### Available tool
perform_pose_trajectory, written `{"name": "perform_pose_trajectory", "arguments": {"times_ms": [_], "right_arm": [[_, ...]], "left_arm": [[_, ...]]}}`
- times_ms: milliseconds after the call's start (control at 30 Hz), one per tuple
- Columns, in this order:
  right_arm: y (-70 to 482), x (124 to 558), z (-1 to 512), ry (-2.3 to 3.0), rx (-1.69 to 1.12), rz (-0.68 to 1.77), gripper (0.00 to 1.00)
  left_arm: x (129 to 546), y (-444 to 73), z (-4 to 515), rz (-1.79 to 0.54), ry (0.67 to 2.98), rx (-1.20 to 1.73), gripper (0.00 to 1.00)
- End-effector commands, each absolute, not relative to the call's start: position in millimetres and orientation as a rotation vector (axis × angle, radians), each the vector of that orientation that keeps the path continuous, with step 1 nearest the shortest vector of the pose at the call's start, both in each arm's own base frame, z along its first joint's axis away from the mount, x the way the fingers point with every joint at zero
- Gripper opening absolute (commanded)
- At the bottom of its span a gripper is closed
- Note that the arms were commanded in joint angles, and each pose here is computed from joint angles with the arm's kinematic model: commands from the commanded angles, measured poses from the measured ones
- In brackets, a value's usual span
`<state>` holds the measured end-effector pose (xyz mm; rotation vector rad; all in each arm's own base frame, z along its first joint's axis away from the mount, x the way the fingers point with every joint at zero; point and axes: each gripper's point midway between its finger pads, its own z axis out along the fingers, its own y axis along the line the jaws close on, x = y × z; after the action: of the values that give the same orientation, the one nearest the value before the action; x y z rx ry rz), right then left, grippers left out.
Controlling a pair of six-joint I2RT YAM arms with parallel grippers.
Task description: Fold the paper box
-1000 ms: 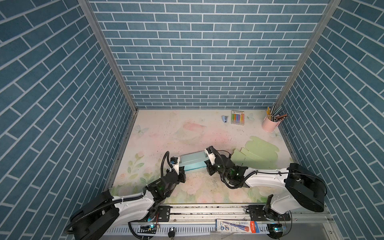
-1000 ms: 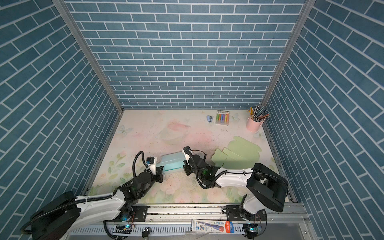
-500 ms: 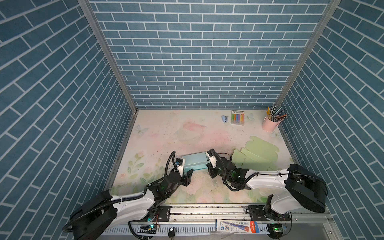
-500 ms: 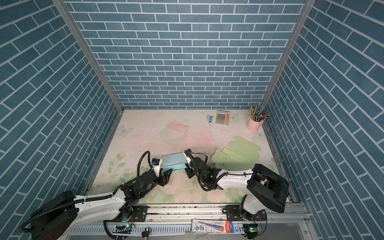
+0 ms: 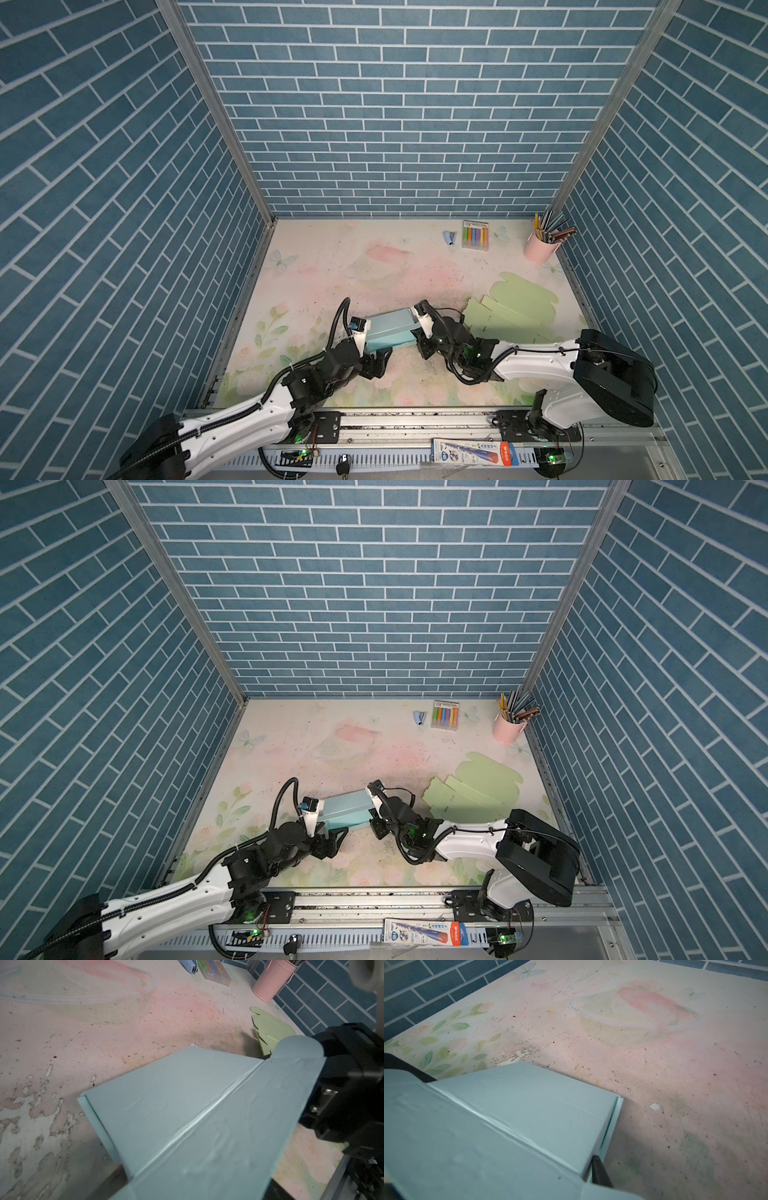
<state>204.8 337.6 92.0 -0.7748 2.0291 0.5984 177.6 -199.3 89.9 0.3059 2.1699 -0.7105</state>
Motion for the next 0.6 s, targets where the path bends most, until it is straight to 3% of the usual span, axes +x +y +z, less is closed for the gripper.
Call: {"name": "perform_pose_trajectory", "arguments": {"times_ms": [0,233,567], "right_arm": [[344,200,97,2.038,-0.747,0.658,0.2],[345,200,96,2.041,-0.748,0.656,0.2],[346,201,96,2.043,-0.749,0.649,0.2]], "left_arm": [[172,-186,99,-0.659,2.243,0.258,0.89],[172,-183,113,-0.702,2.214,0.195,0.89],[175,-183,175,-0.84,2.003,0.156,0.89]]}}
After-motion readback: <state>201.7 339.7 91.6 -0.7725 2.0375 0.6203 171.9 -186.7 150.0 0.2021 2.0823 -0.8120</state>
